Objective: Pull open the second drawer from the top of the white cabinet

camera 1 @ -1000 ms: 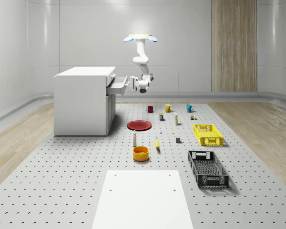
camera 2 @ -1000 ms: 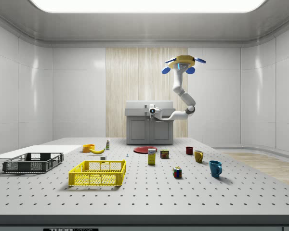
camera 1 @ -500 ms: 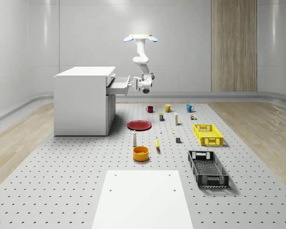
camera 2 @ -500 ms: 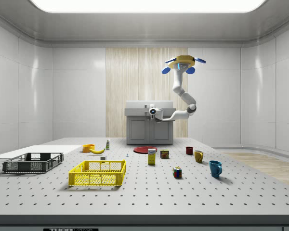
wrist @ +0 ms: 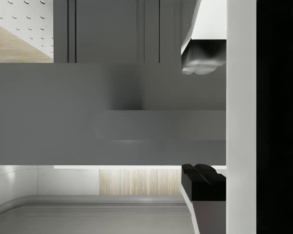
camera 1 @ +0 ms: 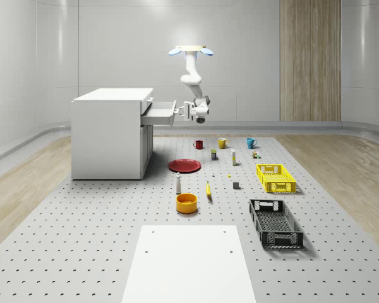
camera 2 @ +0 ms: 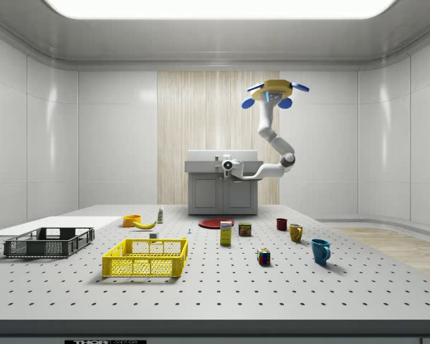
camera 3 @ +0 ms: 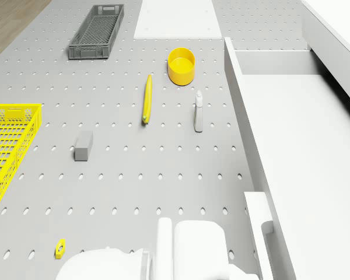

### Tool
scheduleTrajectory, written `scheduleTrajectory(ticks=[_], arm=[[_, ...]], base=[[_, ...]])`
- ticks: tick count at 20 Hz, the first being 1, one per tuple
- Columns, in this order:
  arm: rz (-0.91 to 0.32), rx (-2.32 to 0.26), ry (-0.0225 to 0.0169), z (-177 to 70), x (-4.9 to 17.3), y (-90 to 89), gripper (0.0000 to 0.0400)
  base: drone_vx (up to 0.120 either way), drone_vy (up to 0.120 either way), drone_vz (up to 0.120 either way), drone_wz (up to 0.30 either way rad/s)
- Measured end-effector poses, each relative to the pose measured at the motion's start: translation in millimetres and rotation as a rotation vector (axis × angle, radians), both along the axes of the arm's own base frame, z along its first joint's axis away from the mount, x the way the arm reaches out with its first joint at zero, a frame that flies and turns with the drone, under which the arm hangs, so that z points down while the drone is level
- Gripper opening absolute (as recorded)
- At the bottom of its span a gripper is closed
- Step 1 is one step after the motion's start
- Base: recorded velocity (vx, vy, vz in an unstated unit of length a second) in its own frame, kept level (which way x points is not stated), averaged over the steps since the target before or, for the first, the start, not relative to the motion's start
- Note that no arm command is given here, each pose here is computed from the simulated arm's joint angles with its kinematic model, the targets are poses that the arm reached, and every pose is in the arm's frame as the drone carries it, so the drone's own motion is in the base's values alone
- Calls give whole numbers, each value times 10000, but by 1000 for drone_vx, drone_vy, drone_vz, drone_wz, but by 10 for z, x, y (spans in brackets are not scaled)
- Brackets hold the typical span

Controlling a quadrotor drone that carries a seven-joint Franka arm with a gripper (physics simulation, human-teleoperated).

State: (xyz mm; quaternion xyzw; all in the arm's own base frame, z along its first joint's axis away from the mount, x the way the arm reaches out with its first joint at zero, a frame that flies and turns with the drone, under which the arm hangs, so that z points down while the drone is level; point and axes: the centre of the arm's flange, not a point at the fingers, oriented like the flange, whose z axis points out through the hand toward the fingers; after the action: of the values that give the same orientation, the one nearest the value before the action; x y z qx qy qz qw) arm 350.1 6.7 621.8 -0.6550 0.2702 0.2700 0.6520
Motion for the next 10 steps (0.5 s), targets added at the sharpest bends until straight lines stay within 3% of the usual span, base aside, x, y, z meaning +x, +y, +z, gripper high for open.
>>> scheduleTrajectory(ticks=[10], arm=[[0,32,-15,-3,2,-21,298]], base=[[0,0,0,0]])
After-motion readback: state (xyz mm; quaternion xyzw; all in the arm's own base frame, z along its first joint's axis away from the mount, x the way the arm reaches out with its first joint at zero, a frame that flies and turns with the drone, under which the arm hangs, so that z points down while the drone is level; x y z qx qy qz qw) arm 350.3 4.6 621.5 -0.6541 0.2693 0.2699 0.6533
